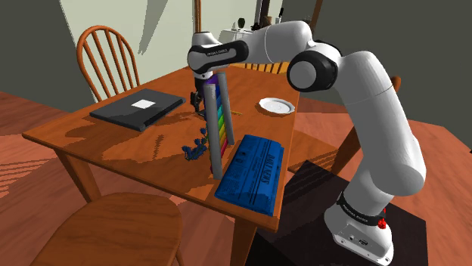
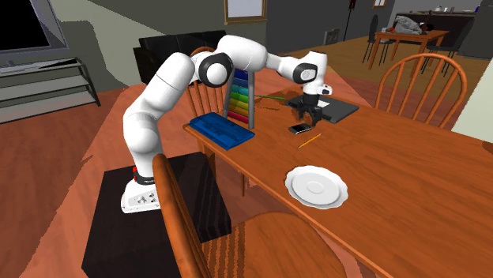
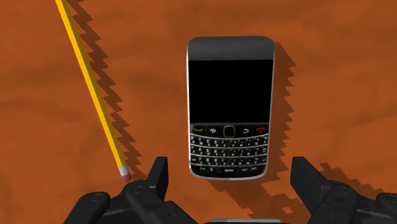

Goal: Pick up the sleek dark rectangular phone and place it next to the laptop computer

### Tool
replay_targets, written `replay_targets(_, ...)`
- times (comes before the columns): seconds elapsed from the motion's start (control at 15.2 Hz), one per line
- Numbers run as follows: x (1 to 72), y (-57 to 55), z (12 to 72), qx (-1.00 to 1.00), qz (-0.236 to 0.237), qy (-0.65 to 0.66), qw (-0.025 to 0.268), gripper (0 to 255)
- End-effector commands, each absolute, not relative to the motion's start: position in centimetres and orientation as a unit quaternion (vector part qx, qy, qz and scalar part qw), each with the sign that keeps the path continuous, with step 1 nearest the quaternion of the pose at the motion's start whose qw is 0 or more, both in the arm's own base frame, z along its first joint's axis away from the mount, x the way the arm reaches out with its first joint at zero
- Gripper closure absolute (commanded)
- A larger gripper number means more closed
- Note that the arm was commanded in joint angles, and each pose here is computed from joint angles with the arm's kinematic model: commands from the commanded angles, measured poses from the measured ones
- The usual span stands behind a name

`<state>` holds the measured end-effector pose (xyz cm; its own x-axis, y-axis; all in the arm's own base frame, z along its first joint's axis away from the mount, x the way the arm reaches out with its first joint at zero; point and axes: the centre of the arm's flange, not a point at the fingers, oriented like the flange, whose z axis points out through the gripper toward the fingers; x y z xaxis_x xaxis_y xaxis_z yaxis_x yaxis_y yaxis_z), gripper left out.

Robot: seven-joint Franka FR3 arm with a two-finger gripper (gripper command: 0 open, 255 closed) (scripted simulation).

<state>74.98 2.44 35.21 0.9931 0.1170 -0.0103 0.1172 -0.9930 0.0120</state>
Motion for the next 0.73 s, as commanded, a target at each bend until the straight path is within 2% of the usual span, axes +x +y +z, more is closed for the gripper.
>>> replay_targets(0.0,74.9,2.6,37.1,0.998,-0.005,0.059,0.006,0)
replay_targets(0.13,74.9,2.6,39.5,0.998,-0.005,0.059,0.006,0)
replay_targets(0.66,74.9,2.6,39.5,0.998,-0.005,0.059,0.006,0)
